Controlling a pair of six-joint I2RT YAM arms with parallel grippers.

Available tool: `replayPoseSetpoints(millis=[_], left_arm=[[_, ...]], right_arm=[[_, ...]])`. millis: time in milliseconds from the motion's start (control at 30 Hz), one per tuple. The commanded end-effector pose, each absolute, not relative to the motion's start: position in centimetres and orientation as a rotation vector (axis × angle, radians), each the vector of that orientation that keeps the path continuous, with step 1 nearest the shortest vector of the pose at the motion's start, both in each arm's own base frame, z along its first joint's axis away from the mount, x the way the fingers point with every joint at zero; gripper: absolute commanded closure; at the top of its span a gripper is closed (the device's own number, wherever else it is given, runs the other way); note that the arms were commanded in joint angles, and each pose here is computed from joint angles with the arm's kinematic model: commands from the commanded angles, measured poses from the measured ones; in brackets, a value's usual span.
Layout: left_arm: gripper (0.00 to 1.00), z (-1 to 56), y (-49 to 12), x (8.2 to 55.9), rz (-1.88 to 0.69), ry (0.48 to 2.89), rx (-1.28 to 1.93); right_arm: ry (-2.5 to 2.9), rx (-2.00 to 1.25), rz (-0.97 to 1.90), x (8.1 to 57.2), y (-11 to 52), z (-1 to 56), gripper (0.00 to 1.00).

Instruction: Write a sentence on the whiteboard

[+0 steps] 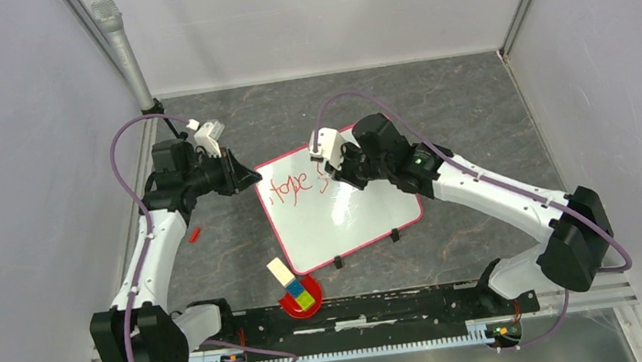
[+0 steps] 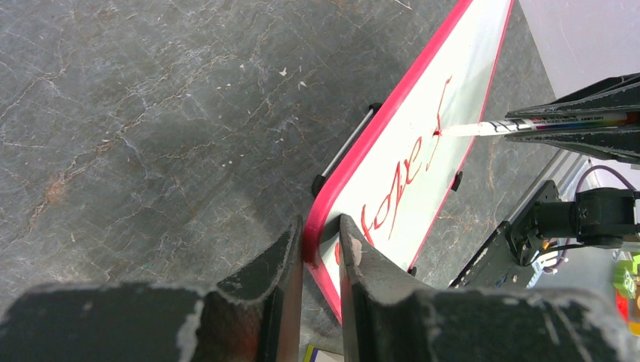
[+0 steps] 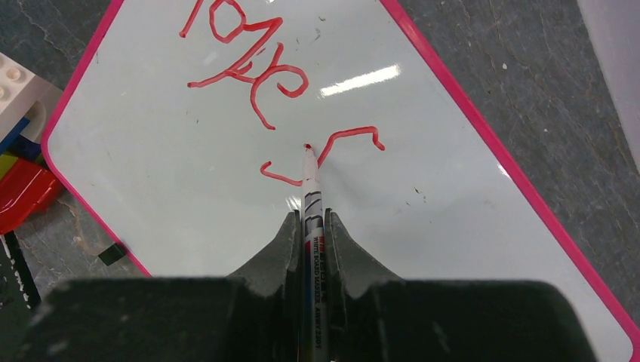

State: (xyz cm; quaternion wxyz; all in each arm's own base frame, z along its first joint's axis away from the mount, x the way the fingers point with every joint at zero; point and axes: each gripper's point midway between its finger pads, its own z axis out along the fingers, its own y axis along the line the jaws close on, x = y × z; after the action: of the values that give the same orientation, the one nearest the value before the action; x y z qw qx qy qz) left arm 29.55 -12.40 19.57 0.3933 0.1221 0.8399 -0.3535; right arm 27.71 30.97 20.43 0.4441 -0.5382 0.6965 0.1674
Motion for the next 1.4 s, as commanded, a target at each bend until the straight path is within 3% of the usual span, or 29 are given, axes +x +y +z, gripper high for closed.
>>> replayPoseSetpoints(millis=[0,1367], left_arm=[[0.97,19.0,-12.3,29.0,-0.875,2.150,0.345],[0.97,18.8,-12.2,29.0,-0.870,2.155,0.340]], right_arm=[[1.682,-1.283,0.366,29.4,30.5,22.7,1.00],[1.672,-1.286,0.338,30.1,28.8,22.7,1.00]])
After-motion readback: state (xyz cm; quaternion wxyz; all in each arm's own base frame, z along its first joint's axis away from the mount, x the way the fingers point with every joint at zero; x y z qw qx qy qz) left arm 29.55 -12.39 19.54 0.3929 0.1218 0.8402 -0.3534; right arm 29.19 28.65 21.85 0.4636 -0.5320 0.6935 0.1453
